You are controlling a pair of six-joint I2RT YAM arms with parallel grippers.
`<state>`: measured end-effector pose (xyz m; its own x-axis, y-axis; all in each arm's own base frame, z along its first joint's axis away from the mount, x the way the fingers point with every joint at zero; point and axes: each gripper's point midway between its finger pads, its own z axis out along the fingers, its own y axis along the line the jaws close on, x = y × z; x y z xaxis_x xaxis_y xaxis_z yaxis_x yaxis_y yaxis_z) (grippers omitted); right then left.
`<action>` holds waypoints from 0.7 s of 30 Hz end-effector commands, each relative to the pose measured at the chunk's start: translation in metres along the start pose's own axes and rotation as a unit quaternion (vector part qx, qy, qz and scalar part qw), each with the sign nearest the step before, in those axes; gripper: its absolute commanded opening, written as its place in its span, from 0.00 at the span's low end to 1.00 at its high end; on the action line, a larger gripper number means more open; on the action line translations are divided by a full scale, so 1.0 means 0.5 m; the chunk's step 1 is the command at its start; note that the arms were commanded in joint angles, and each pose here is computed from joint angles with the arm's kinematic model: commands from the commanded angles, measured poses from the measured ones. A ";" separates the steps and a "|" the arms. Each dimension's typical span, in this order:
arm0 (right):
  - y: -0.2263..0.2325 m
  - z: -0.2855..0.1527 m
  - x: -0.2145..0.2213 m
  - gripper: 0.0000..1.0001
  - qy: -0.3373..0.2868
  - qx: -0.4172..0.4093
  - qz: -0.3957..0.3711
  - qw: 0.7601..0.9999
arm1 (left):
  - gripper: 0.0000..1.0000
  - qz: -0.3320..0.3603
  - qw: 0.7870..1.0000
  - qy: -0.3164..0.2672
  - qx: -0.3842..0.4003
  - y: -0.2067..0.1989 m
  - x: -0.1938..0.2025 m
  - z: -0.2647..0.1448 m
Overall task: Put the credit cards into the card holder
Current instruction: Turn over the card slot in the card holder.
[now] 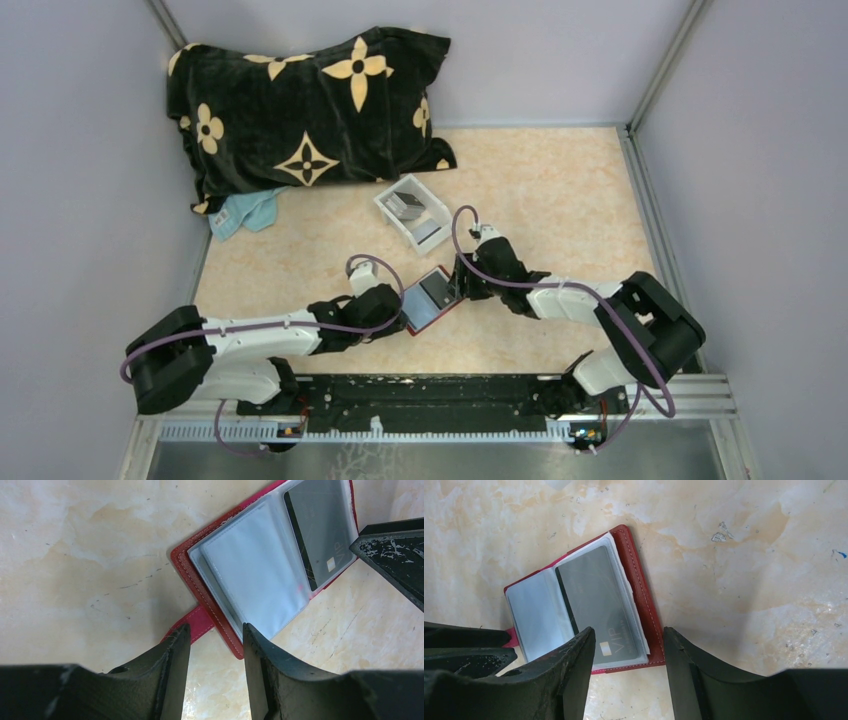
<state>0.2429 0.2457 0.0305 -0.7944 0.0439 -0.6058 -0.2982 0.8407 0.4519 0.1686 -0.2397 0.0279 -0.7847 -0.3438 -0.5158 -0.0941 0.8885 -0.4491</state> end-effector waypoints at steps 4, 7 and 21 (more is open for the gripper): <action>-0.030 0.005 0.076 0.53 0.043 -0.005 0.020 0.999 | 0.50 0.019 0.999 0.000 -0.032 0.030 0.014 0.023; -0.019 0.002 0.095 0.53 0.053 -0.030 0.030 0.998 | 0.50 0.024 0.999 0.006 -0.042 0.037 0.021 0.030; 0.067 -0.037 0.086 0.53 0.031 -0.141 0.051 0.988 | 0.48 0.030 0.998 0.011 -0.054 0.051 0.032 0.041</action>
<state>0.2179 0.2619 0.0339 -0.8087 0.1303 -0.5737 -0.3416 0.6899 0.6382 0.1796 -0.2472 0.0246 -0.7662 -0.3448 -0.5422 -0.0960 0.8958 -0.4339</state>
